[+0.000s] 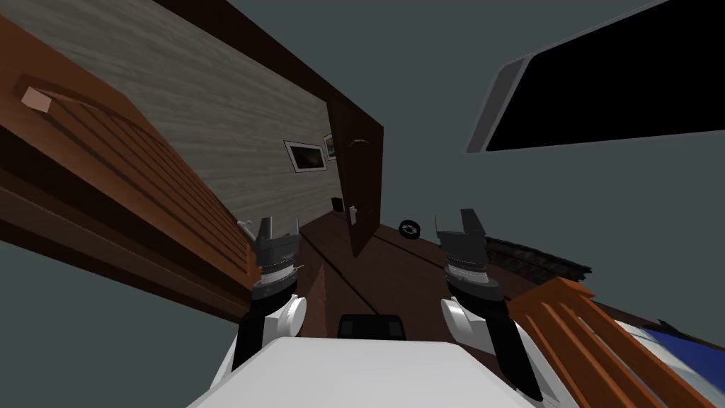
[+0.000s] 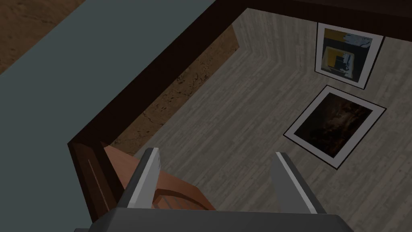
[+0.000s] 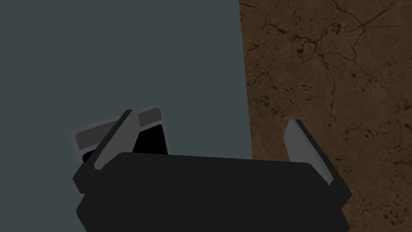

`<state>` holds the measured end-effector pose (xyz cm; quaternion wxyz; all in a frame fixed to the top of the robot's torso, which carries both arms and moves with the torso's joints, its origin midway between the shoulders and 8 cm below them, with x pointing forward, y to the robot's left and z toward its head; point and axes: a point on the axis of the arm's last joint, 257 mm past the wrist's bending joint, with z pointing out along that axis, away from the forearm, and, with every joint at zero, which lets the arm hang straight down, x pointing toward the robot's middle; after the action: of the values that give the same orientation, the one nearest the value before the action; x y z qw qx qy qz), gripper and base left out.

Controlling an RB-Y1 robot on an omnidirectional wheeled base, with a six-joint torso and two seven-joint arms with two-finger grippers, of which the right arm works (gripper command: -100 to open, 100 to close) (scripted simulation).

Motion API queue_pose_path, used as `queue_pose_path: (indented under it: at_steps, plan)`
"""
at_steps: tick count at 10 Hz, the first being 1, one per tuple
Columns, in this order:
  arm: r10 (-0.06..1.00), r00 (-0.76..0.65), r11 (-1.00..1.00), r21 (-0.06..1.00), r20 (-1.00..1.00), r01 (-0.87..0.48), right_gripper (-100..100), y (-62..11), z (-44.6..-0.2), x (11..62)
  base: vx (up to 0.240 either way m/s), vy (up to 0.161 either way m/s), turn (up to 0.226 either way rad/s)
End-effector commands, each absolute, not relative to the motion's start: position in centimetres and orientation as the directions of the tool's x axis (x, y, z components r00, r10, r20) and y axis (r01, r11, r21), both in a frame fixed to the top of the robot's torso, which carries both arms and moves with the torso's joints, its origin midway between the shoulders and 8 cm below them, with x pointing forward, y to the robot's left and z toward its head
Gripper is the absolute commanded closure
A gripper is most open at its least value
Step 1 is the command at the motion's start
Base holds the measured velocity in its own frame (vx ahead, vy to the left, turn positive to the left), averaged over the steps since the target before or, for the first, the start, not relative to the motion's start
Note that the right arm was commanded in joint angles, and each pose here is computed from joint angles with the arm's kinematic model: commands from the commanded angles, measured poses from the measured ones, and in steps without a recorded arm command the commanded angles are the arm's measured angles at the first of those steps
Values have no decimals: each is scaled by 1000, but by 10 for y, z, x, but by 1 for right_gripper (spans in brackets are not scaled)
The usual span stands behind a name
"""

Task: Push the door open

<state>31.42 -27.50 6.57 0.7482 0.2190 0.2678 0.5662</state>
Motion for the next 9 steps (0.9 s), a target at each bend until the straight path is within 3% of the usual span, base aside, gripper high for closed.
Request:
queue_pose_path:
  at_steps: [1,9]
  plan:
    - [968,200,248,646,-150,-722,-100,-275,57,322,19,-18,191]
    - [983,132,186,712,-131,-677,-100,-277,15,359,29,-40,149]
